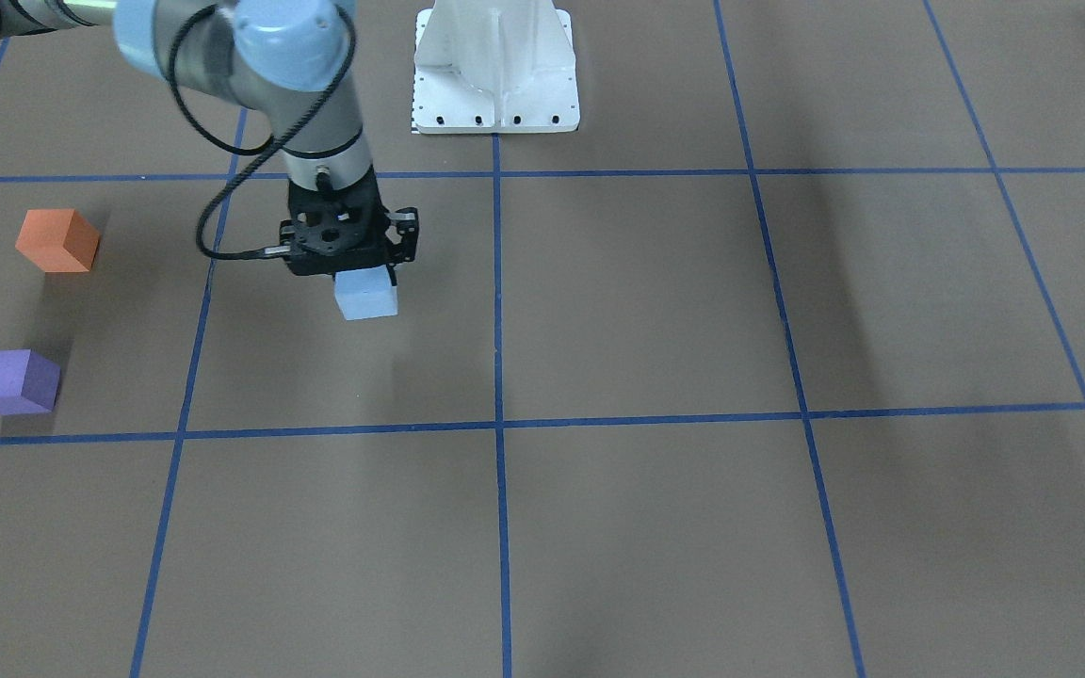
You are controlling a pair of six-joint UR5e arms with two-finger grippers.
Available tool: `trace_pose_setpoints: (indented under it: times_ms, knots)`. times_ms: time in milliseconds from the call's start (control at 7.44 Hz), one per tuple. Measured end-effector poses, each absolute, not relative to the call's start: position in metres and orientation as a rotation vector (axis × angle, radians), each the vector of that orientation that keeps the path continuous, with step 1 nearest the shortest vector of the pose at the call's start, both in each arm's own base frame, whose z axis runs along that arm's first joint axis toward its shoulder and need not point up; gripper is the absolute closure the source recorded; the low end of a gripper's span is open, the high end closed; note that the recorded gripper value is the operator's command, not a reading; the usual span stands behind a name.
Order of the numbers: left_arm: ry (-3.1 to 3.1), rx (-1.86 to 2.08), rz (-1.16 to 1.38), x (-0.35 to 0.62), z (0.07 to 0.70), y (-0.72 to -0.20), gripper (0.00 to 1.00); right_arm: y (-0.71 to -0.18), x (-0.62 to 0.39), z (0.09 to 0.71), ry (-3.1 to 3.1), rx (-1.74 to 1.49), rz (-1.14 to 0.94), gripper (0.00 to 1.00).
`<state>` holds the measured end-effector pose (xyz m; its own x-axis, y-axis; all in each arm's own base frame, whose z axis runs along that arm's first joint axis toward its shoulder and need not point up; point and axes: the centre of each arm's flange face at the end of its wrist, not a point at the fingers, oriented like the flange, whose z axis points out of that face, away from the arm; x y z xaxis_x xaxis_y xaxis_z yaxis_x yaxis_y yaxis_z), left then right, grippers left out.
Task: Place blue block between orange and purple blocks
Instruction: 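Carry the light blue cube between the purple and orange cubes and lower it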
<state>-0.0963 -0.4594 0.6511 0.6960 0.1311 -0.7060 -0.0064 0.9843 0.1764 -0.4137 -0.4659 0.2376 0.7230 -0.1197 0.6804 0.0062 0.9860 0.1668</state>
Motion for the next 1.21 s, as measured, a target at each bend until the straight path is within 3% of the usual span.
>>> trace_pose_setpoints:
  times_ms: [403, 1210]
  knots:
    - [0.8, 0.167, 0.072, -0.096, 0.65, -0.459, 0.0, -0.473, -0.309, 0.336, -0.706, 0.113, -0.068, 0.68]
    - [0.801, 0.168, 0.069, -0.095, 0.65, -0.46, 0.0, -0.418, -0.2, 0.554, -0.772, 0.146, -0.051, 0.65]
